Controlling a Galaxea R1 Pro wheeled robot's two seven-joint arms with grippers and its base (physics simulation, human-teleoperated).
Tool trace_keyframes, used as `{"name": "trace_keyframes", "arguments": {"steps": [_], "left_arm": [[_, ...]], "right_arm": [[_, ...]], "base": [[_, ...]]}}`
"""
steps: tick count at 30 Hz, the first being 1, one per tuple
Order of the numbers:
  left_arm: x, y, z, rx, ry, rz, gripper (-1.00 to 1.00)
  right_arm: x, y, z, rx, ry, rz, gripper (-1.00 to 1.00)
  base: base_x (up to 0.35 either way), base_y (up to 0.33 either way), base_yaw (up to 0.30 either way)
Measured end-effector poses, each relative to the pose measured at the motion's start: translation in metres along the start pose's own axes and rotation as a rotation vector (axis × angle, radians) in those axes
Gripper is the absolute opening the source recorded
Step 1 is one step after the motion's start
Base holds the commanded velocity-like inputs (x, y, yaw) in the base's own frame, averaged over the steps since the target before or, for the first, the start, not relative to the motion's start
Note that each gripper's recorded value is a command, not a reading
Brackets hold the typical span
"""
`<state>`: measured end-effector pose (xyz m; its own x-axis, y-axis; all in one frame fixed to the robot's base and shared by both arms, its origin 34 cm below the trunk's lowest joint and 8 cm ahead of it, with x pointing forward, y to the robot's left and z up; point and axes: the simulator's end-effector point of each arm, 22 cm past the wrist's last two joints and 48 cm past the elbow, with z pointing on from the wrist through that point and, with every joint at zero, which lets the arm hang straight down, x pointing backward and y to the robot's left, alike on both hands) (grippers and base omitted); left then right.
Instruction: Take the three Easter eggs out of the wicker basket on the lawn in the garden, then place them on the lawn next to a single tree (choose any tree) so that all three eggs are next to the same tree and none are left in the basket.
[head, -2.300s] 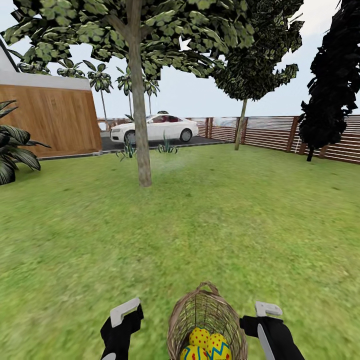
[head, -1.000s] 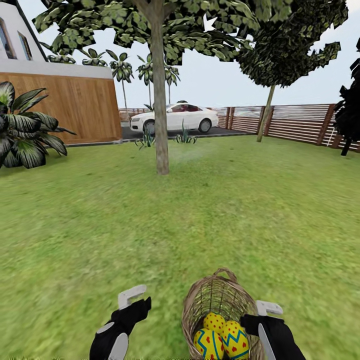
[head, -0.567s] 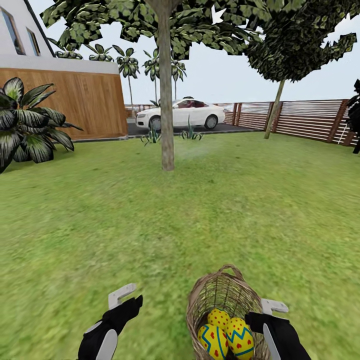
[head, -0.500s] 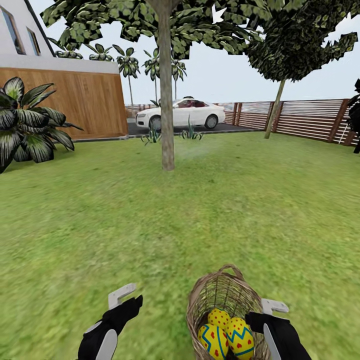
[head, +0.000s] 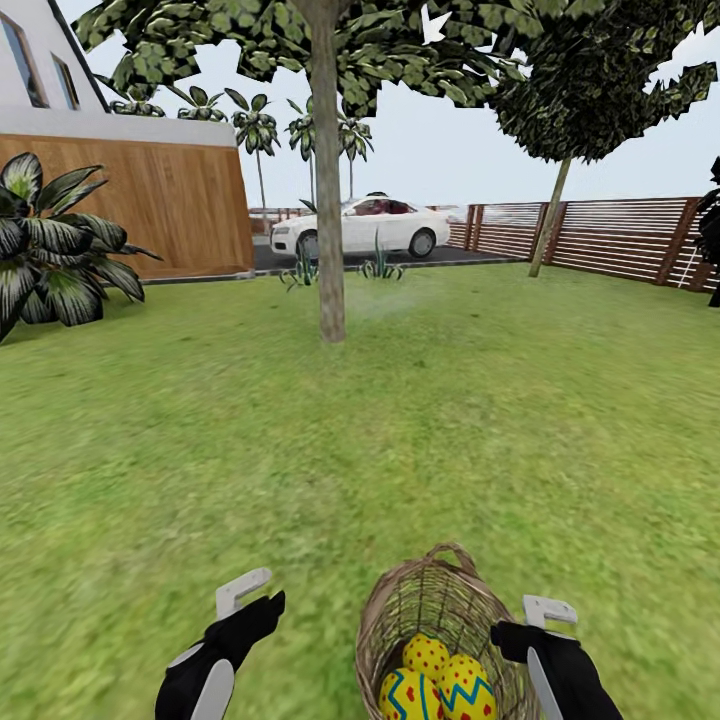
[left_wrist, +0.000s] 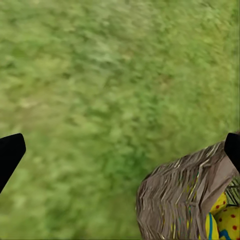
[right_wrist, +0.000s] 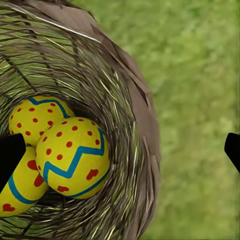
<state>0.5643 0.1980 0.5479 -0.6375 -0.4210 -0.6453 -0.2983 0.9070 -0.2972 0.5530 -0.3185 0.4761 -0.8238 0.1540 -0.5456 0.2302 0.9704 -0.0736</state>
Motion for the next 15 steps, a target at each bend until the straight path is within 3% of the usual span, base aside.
{"name": "trace_keyframes", "arguments": {"steps": [15], "left_arm": [[0.02, 0.009, 0.014, 0.0, 0.001, -0.002, 1.0]], "right_arm": [[0.018, 0.001, 0.019, -0.001, 0.001, 0.001, 1.0]], "base": [[0.003, -0.003, 0.0]]}}
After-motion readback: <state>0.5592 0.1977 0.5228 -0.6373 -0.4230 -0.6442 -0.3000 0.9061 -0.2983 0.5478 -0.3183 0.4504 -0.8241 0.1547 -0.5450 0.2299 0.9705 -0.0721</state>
